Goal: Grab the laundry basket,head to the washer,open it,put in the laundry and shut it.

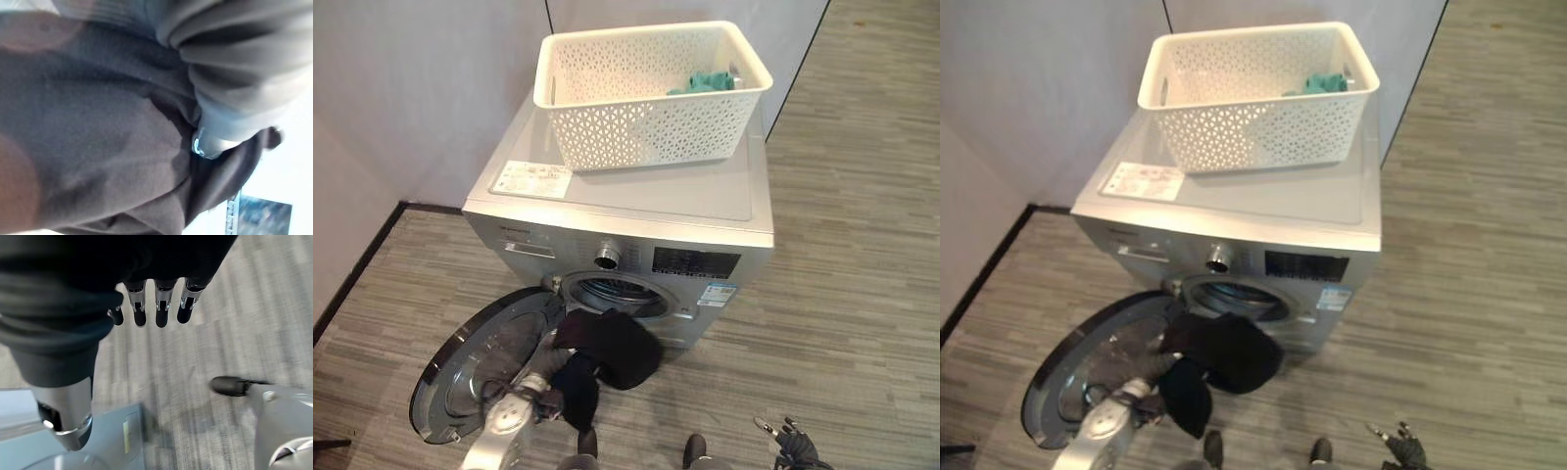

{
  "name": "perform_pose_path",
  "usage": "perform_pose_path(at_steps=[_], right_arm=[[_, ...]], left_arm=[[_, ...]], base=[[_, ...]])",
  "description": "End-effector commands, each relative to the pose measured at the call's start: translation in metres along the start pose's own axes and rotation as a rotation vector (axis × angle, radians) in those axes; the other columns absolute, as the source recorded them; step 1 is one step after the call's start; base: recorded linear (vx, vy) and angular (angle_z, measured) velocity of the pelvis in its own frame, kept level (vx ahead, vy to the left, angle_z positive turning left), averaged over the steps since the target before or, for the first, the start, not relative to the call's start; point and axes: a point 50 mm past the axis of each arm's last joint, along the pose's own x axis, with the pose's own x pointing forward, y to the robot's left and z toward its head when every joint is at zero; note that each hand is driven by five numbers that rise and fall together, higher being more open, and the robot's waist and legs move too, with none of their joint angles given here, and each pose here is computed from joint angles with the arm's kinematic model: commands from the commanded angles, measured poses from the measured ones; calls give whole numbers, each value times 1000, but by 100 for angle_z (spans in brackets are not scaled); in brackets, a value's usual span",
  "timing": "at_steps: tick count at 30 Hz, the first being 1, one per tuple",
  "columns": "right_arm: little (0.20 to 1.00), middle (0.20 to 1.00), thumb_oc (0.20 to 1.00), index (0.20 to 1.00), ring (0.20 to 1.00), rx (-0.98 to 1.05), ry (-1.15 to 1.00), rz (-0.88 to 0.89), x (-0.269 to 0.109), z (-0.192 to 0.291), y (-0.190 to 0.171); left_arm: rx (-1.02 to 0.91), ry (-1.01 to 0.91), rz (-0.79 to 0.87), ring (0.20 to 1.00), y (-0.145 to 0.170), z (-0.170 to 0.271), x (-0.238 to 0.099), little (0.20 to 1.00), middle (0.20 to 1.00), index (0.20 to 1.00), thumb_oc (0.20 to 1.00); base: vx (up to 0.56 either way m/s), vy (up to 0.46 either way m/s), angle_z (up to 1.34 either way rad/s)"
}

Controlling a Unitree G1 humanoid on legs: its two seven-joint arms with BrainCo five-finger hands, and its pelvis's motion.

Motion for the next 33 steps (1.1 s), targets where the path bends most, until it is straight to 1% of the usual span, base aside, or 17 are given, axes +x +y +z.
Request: perform_pose_path(at_steps=[1, 8, 12, 13, 14, 15, 17, 19, 20, 21, 24, 26, 27, 28, 30, 31, 33], right_arm=[[1000, 1000, 1000, 1000, 1000, 56, -12, -65, 3, 7, 1], [1000, 1000, 1000, 1000, 1000, 37, -6, -47, 7, 13, 21], [1000, 1000, 1000, 1000, 1000, 71, -21, -44, 8, 20, 32], [1000, 1000, 1000, 1000, 1000, 93, -33, -41, 9, 27, 39], [1000, 1000, 1000, 1000, 1000, 93, -33, -41, 9, 27, 39], [1000, 1000, 1000, 1000, 1000, 124, -61, -30, 10, 38, 50], [1000, 1000, 1000, 1000, 1000, 139, -81, -26, 10, 45, 55], [1000, 1000, 1000, 1000, 1000, 189, -160, 16, 7, 67, 71], [1000, 1000, 1000, 1000, 1000, 190, -161, 16, 7, 67, 71], [1000, 1000, 1000, 1000, 1000, 232, -225, 44, 3, 83, 80], [1000, 1000, 1000, 1000, 1000, 288, -339, 96, -5, 111, 93], [1000, 1000, 1000, 1000, 1000, 320, -447, 172, -19, 131, 103], [1000, 1000, 1000, 1000, 1000, 319, -448, 172, -19, 131, 103], [1000, 1000, 1000, 1000, 1000, 335, -504, 213, -26, 142, 108], [1000, 1000, 1000, 1000, 1000, 347, -566, 268, -36, 154, 113], [1000, 1000, 1000, 1000, 1000, 347, -567, 269, -36, 154, 113], [1000, 1000, 1000, 1000, 1000, 358, -633, 322, -46, 165, 115]], left_arm=[[-24, -193, 67, 200, 14, 43, 14, 200, 200, 200, 200], [-68, -284, 164, 200, 16, 66, 36, 200, 200, 200, 200], [-98, -357, 184, 200, 11, 88, 50, 200, 200, 200, 200], [-118, -391, 185, 200, 3, 101, 62, 200, 200, 200, 200], [-118, -391, 185, 200, 3, 101, 62, 200, 200, 200, 200], [-119, -433, 192, 200, -7, 120, 75, 200, 200, 200, 200], [-118, -456, 201, 200, -10, 129, 80, 200, 200, 200, 200], [-90, -503, 221, 200, -18, 154, 94, 200, 200, 200, 200], [-90, -505, 221, 200, -19, 155, 95, 200, 200, 200, 200], [-59, -531, 246, 200, -19, 171, 102, 200, 200, 200, 200], [-21, -565, 302, 200, -13, 194, 109, 200, 200, 200, 200], [-5, -602, 365, 200, 1, 216, 111, 200, 200, 200, 200], [-6, -602, 365, 200, 1, 217, 112, 200, 200, 200, 200], [-20, -612, 418, 200, 13, 231, 113, 200, 200, 200, 200], [-26, -646, 478, 200, 25, 254, 112, 200, 200, 200, 200], [-27, -647, 478, 200, 25, 254, 112, 200, 200, 200, 200], [-32, -695, 531, 200, 36, 275, 106, 200, 200, 200, 200]], base=[[-137, -14, -5], [-146, -17, -16], [-105, -55, -9], [-72, -48, 9], [-137, -87, 16], [-98, -41, 16], [-95, -28, 19], [-79, -14, 14], [-68, 1, 16], [-72, 10, 20], [-59, 19, 12], [-33, 29, 5], [-18, 44, 6], [-9, 34, 3], [0, 0, 0], [9, -9, -3], [11, -10, -5]])
